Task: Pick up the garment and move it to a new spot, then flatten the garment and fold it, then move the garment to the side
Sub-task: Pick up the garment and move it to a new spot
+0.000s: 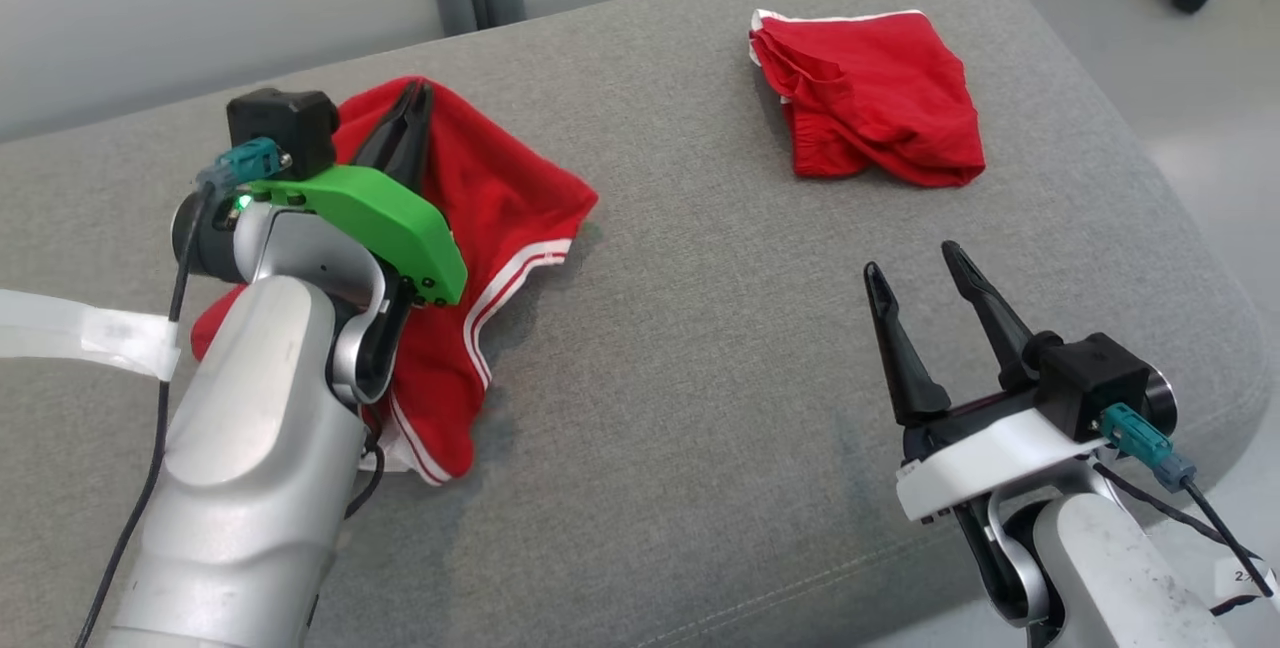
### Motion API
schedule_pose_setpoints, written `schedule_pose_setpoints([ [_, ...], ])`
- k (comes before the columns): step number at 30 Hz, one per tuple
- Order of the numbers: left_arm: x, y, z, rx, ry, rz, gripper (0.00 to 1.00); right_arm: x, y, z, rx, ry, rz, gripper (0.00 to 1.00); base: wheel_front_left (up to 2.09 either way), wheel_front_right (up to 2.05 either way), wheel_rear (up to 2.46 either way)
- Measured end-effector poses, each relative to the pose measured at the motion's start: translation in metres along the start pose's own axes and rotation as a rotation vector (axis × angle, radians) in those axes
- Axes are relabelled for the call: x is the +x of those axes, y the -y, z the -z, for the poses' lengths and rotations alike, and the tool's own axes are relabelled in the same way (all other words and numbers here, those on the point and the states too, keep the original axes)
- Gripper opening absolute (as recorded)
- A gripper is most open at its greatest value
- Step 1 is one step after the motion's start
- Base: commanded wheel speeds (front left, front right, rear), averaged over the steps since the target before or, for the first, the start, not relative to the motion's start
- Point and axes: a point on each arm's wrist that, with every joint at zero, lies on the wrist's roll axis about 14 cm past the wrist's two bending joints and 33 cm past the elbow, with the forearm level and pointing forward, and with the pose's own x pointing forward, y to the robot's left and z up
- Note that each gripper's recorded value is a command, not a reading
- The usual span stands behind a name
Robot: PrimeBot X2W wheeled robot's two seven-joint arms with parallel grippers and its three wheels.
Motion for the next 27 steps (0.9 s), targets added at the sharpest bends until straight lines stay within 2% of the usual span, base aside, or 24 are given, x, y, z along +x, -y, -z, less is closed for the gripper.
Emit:
schedule_pose_setpoints([
  [4,0.016,0.002,0.004,-0.003,0.012,-0.004,0.0,-0.002,0.011,0.006,-0.008,-0.021,0.038,1.0,0.0,0.0,0.0],
  [5,0.019,0.001,0.011,-0.006,-0.005,-0.003,0.18,-0.002,0.014,0.007,-0.011,-0.027,0.047,1.0,0.0,0.0,0.0],
  [6,0.02,0.001,0.021,-0.01,-0.029,-0.004,0.41,-0.003,0.017,0.01,-0.014,-0.036,0.055,1.0,0.0,0.0,0.0],
  [7,0.021,0.0,0.03,-0.015,-0.049,-0.008,1.0,-0.003,0.019,0.013,-0.015,-0.048,0.061,1.0,0.0,0.0,0.0],
  [10,0.022,-0.006,0.043,-0.029,-0.056,-0.028,1.0,-0.004,0.023,0.02,-0.018,-0.07,0.074,1.0,0.0,0.0,0.0],
  [14,0.019,-0.012,0.037,-0.056,-0.005,-0.047,1.0,-0.002,0.015,0.028,-0.01,-0.09,0.044,1.0,0.0,0.0,0.0],
  [19,0.01,-0.013,0.019,-0.063,0.077,-0.031,1.0,0.002,-0.019,0.042,0.038,-0.124,-0.066,1.0,0.0,0.0,0.0],
  [23,0.0,-0.001,0.002,-0.13,0.143,0.026,1.0,0.0,-0.052,0.053,0.073,-0.159,-0.184,1.0,0.0,0.0,0.0],
  [27,-0.024,0.003,0.022,-0.189,0.102,0.025,1.0,-0.002,-0.082,0.062,0.125,-0.191,-0.275,1.0,0.0,0.0,0.0],
])
